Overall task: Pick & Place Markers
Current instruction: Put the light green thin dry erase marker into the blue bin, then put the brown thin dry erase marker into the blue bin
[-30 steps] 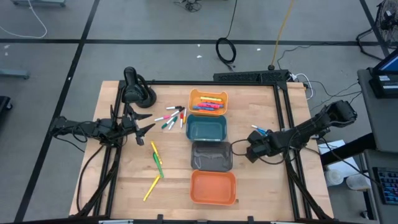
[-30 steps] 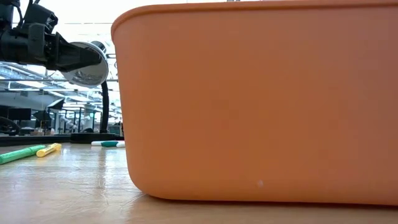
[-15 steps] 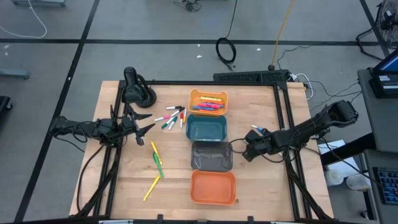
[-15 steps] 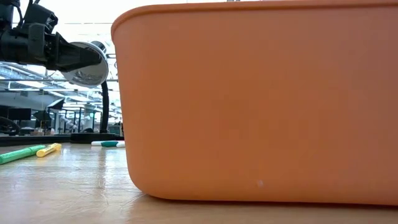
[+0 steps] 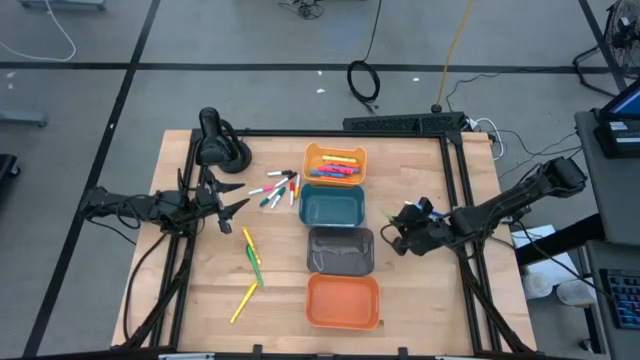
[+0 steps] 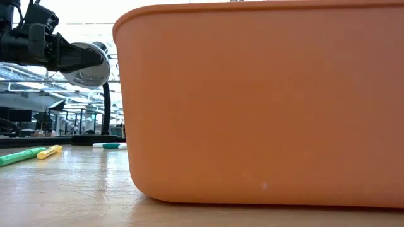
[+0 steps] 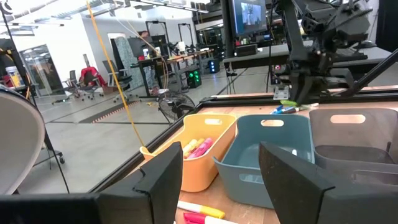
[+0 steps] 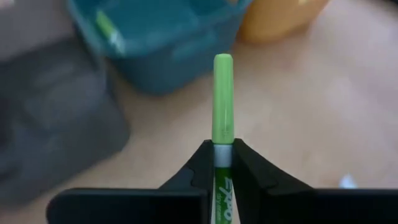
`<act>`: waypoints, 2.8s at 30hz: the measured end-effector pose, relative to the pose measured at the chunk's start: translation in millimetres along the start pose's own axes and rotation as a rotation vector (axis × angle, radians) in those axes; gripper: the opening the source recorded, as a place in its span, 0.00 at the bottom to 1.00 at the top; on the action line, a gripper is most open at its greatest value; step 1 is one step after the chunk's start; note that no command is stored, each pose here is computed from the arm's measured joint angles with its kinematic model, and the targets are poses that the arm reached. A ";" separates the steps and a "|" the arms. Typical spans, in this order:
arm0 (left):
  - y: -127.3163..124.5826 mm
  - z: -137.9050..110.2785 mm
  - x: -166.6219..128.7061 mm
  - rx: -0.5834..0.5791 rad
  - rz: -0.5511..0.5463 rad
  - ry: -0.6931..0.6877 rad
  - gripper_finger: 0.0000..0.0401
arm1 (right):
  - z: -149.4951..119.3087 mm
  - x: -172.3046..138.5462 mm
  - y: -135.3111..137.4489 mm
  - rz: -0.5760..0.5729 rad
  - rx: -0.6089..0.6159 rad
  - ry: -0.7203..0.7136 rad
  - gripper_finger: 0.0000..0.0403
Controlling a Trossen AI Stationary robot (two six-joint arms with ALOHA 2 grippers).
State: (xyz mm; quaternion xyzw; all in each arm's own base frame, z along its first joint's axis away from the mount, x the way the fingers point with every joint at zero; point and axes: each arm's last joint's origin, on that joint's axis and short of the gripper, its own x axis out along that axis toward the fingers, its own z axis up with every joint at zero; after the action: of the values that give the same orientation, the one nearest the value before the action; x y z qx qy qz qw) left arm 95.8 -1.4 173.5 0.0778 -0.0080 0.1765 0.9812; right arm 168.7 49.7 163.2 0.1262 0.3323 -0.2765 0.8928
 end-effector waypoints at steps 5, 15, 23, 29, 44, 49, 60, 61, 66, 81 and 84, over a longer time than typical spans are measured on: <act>0.0 0.0 0.0 0.000 0.000 0.000 0.53 | 10.6 1.9 7.1 -0.028 -0.051 -0.156 0.06; 0.0 0.0 0.0 0.000 0.000 0.000 0.53 | 44.9 12.5 17.0 0.134 -0.195 -0.394 0.06; 0.0 0.0 0.0 0.000 0.000 0.000 0.53 | 69.7 27.7 8.5 0.309 -0.215 -0.543 0.06; 0.0 0.0 0.0 0.000 0.000 0.000 0.53 | 78.8 51.5 6.7 0.391 -0.192 -0.624 0.06; 0.0 0.0 0.0 0.000 0.000 0.000 0.53 | 109.9 114.9 34.7 0.470 -0.258 -0.565 0.06; 0.0 0.0 0.0 0.000 0.000 0.000 0.53 | 134.0 127.5 43.2 0.403 -0.297 -0.311 0.06; 0.0 0.0 0.0 0.000 0.000 0.000 0.53 | 156.1 124.1 44.3 0.289 -0.348 -0.063 0.07; 0.0 0.0 0.0 0.000 0.000 0.000 0.53 | 154.8 124.5 44.1 0.291 -0.346 -0.068 0.08; 0.0 0.0 0.0 0.000 0.000 0.000 0.53 | 147.5 127.2 42.2 0.296 -0.331 -0.084 0.13; 0.0 0.0 0.0 0.000 0.000 0.000 0.53 | 141.9 128.7 40.4 0.293 -0.306 -0.065 0.23; 0.0 0.0 0.0 0.000 0.000 0.000 0.53 | 141.6 126.7 40.5 0.293 -0.302 -0.057 0.25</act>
State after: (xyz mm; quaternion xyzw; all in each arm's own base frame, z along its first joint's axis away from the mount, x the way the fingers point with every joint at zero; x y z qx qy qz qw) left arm 95.7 -1.3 173.6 0.0778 -0.0082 0.1766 0.9812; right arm 345.6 -27.2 186.7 0.0303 0.3228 -0.0942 0.9413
